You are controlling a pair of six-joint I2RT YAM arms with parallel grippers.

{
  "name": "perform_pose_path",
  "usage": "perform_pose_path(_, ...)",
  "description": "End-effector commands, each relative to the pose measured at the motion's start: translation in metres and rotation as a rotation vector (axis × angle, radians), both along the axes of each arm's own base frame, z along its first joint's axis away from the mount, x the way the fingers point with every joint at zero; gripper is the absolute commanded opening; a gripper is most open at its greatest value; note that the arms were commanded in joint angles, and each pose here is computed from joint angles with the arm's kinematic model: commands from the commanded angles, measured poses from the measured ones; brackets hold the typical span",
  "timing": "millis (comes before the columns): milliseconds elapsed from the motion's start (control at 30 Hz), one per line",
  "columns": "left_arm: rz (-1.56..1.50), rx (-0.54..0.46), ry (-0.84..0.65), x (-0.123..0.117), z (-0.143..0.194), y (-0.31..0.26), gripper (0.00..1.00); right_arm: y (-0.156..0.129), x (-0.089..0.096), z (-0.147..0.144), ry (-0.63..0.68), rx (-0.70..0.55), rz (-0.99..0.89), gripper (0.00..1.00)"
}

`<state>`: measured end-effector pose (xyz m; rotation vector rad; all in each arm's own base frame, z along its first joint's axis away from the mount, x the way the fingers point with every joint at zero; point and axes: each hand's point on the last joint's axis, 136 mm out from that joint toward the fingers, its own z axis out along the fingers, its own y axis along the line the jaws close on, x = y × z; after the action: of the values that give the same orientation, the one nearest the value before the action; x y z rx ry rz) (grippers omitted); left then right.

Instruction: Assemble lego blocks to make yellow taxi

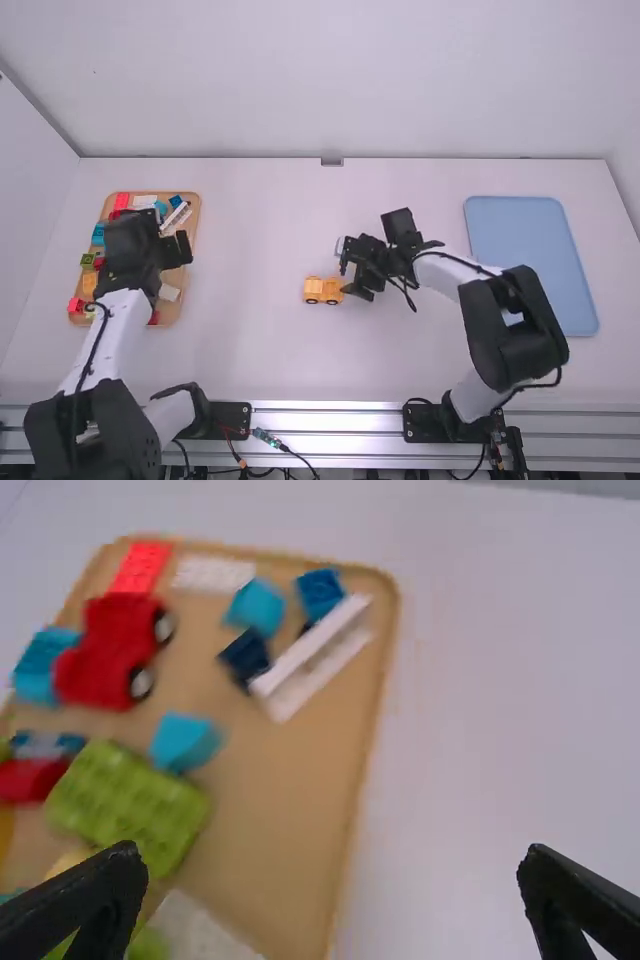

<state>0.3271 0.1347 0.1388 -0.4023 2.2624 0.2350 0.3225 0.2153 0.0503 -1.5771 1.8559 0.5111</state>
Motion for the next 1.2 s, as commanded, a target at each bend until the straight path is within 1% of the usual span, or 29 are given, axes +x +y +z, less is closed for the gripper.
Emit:
perform_pose_path(0, 0.139, -0.031, -0.065, -0.003, 0.028, 0.025, 0.99, -0.008, 0.021, 0.026, -0.031, 0.0, -0.13, 0.99)
perform_pose_path(67, 0.23, -0.069, -0.057, -0.014, 0.029, 0.039, 0.99, -0.015, 0.034, 0.038, -0.027, 0.007, -0.234, 0.99)
perform_pose_path(100, 0.273, -0.08, -0.058, -0.019, 0.029, 0.045, 0.99, -0.018, 0.038, 0.041, -0.021, 0.009, -0.273, 0.99)
perform_pose_path(133, 0.339, -0.084, -0.056, -0.028, 0.03, 0.057, 0.99, -0.023, 0.048, 0.048, -0.006, 0.02, -0.358, 0.99)
perform_pose_path(200, 0.372, -0.094, -0.041, -0.035, 0.029, 0.069, 0.99, -0.03, 0.059, 0.055, 0.013, 0.027, -0.453, 0.99)
perform_pose_path(300, 0.361, -0.141, -0.002, -0.038, 0.025, 0.078, 0.99, -0.033, 0.062, 0.059, 0.027, 0.019, -0.493, 0.99)
perform_pose_path(367, 0.345, -0.182, 0.042, -0.038, 0.02, 0.084, 0.99, -0.032, 0.062, 0.061, 0.028, 0.018, -0.486, 0.99)
perform_pose_path(500, 0.341, -0.259, 0.155, -0.031, 0.005, 0.101, 0.99, -0.031, 0.061, 0.061, 0.027, 0.019, -0.481, 0.99)
perform_pose_path(633, 0.38, -0.295, 0.293, -0.022, -0.014, 0.12, 0.99, -0.033, 0.062, 0.061, 0.024, 0.018, -0.486, 0.99)
perform_pose_path(700, 0.394, -0.3, 0.331, -0.019, -0.023, 0.127, 0.99, -0.033, 0.063, 0.061, 0.024, 0.018, -0.486, 0.99)
perform_pose_path(767, 0.372, -0.308, 0.367, -0.008, -0.036, 0.135, 0.99, -0.032, 0.063, 0.061, 0.023, 0.018, -0.484, 0.99)
perform_pose_path(833, 0.352, -0.305, 0.38, -0.005, -0.041, 0.138, 0.99, -0.032, 0.062, 0.061, 0.023, 0.018, -0.484, 0.99)
perform_pose_path(867, 0.327, -0.293, 0.398, 0.0, -0.047, 0.14, 0.96, -0.032, 0.062, 0.061, 0.021, 0.016, -0.481, 0.99)
perform_pose_path(967, 0.287, -0.269, 0.431, 0.001, -0.056, 0.145, 0.75, -0.032, 0.062, 0.061, 0.005, 0.006, -0.464, 0.99)
perform_pose_path(1000, 0.282, -0.267, 0.433, 0.002, -0.057, 0.144, 0.75, -0.032, 0.062, 0.061, 0.005, 0.004, -0.465, 0.99)
perform_pose_path(1033, 0.269, -0.258, 0.44, 0.001, -0.059, 0.144, 0.71, -0.033, 0.063, 0.061, 0.004, 0.005, -0.466, 0.99)
perform_pose_path(1167, 0.329, -0.227, 0.463, -0.008, -0.067, 0.151, 0.73, -0.032, 0.063, 0.061, 0.004, 0.006, -0.464, 0.99)
